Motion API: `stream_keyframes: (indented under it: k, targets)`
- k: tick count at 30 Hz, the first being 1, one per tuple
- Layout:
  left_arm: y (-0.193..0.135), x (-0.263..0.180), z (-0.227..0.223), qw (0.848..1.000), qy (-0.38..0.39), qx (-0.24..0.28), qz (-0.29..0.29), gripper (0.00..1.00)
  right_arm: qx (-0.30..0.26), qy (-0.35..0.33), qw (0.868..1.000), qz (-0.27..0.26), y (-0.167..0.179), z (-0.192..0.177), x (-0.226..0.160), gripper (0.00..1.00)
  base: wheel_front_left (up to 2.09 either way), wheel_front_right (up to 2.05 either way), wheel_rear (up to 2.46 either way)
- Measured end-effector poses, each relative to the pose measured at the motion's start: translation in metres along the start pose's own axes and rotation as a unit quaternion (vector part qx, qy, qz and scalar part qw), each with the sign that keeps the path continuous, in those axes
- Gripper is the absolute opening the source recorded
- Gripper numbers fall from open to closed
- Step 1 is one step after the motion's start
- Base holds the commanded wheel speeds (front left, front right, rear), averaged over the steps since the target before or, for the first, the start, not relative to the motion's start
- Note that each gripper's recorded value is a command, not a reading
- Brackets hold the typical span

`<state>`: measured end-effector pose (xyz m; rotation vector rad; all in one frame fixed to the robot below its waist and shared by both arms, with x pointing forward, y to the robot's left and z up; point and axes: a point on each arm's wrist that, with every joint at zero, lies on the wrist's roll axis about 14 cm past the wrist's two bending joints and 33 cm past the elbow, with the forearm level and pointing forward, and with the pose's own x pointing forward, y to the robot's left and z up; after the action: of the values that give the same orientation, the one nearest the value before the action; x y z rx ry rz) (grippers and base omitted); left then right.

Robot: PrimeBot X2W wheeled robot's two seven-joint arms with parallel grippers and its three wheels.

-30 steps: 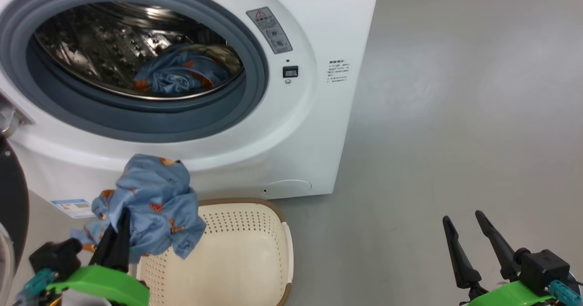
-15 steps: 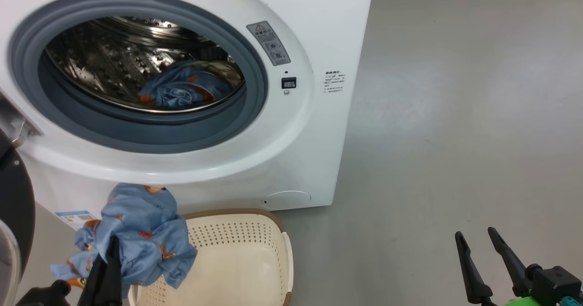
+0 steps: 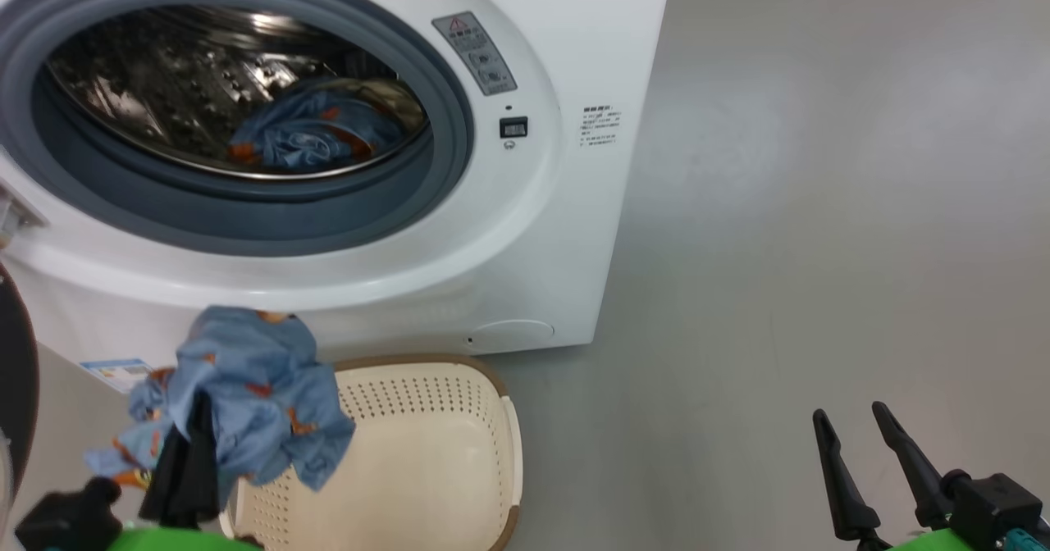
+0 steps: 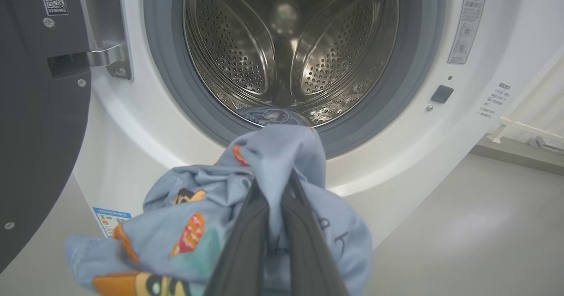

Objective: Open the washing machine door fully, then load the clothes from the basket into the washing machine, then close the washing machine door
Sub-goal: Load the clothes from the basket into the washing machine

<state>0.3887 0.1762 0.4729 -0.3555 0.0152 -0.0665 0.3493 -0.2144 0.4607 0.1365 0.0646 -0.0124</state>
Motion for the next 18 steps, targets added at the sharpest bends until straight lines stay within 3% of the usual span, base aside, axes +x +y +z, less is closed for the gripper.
stream_keyframes:
  k: [8,18]
  targets:
    - [-0.013,0.052,0.022,0.999,-0.042,-0.005,-0.025,0.00,0.005,0.010,1.000,0.007,0.007,-0.009,0.021,1.00,0.00,0.00,0.00]
    - [-0.026,0.153,0.057,0.993,-0.100,-0.001,-0.056,0.00,0.011,0.015,1.000,0.022,0.021,-0.020,0.061,1.00,0.00,0.00,0.00]
